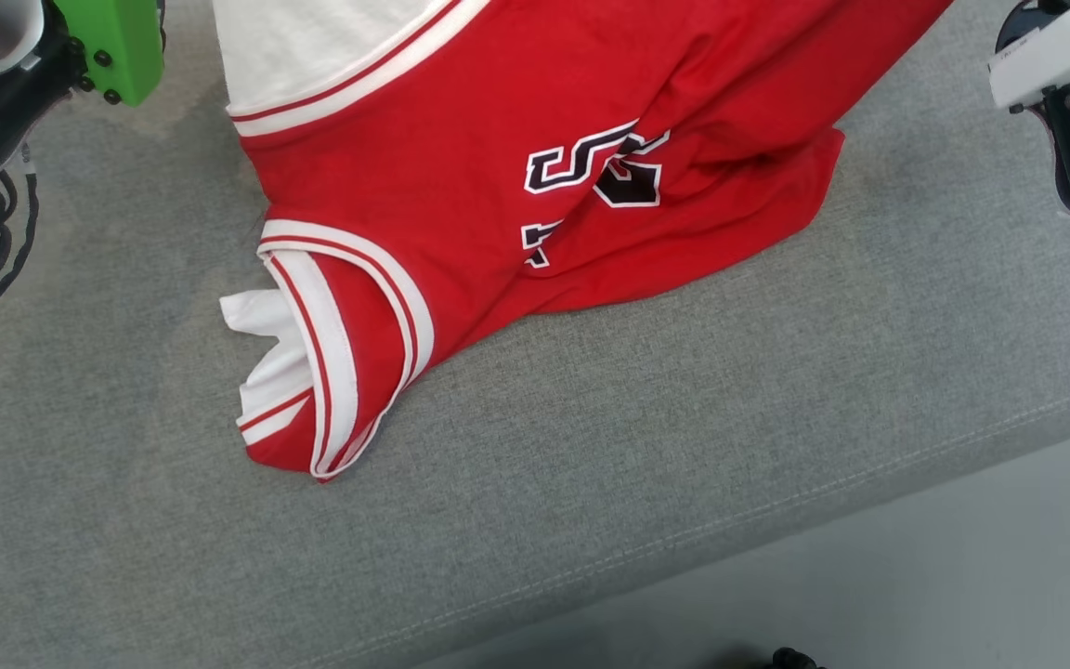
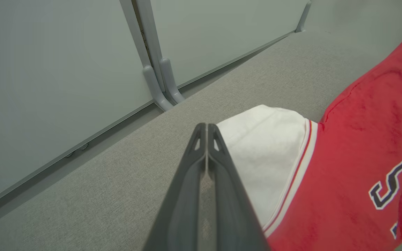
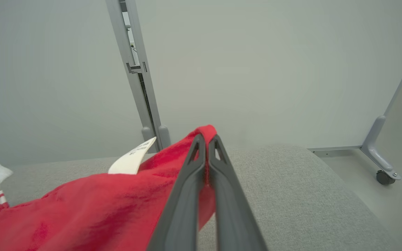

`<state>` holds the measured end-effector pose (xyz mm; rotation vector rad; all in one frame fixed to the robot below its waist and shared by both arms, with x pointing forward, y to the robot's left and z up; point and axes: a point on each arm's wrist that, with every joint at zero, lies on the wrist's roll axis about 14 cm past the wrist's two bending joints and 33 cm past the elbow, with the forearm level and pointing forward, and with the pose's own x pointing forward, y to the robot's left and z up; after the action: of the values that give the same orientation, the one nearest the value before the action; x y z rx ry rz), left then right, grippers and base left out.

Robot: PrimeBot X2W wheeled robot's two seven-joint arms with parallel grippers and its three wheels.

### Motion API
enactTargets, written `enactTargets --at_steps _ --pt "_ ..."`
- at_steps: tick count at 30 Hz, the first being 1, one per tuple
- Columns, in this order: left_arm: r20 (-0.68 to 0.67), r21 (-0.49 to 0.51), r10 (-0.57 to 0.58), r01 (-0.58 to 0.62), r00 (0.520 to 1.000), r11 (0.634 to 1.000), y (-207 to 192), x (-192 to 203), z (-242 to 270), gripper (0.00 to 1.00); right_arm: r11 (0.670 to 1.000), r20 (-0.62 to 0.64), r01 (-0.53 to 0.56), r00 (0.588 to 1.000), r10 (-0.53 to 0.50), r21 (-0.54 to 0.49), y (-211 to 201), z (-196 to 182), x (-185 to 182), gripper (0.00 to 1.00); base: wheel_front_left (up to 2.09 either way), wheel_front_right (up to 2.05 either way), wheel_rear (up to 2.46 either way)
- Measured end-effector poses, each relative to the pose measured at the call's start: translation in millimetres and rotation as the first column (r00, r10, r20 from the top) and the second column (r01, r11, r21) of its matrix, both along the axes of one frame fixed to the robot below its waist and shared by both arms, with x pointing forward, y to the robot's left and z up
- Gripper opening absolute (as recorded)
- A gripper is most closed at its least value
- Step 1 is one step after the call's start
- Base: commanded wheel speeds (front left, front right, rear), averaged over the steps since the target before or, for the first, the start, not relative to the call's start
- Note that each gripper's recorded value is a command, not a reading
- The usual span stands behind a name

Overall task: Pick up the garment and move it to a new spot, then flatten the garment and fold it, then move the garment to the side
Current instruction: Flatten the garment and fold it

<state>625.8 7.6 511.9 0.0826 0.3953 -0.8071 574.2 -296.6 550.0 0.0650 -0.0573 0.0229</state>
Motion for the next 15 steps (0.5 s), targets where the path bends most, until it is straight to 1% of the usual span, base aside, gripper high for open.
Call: enactTargets --at_steps 4,6,10,13,15 --pt "0.107 -0.031 0.010 -0.007 0.994 0.999 8.8 -8.1 40.9 0.00 1.000 0.055 -0.015 0.998 0.015 -0.001 3.7 21.3 -15.5 0.00 0.00 0.00 0.00" --pt "0.154 -0.051 0.015 -0.007 0.988 0.999 12.5 -14.0 63.3 0.00 1.000 0.096 -0.024 0.995 0.024 -0.006 5.7 38.0 -22.5 0.00 0.00 0.00 0.00" --pt "0.249 -0.066 0.042 -0.026 0.968 0.997 27.8 -23.6 104.8 0.00 0.999 0.180 -0.044 0.983 0.041 0.010 10.8 73.1 -34.7 0.00 0.00 0.00 0.00" --pt "0.302 -0.082 0.045 -0.021 0.952 0.996 31.9 -36.4 133.9 0.00 0.997 0.211 -0.072 0.975 0.065 0.026 18.5 91.7 -45.9 0.00 0.00 0.00 0.00" --pt "0.334 -0.074 0.051 -0.028 0.941 0.997 38.3 -43.6 149.9 0.00 0.996 0.246 -0.089 0.966 0.080 0.023 21.9 110.4 -52.9 0.00 0.00 0.00 0.00"
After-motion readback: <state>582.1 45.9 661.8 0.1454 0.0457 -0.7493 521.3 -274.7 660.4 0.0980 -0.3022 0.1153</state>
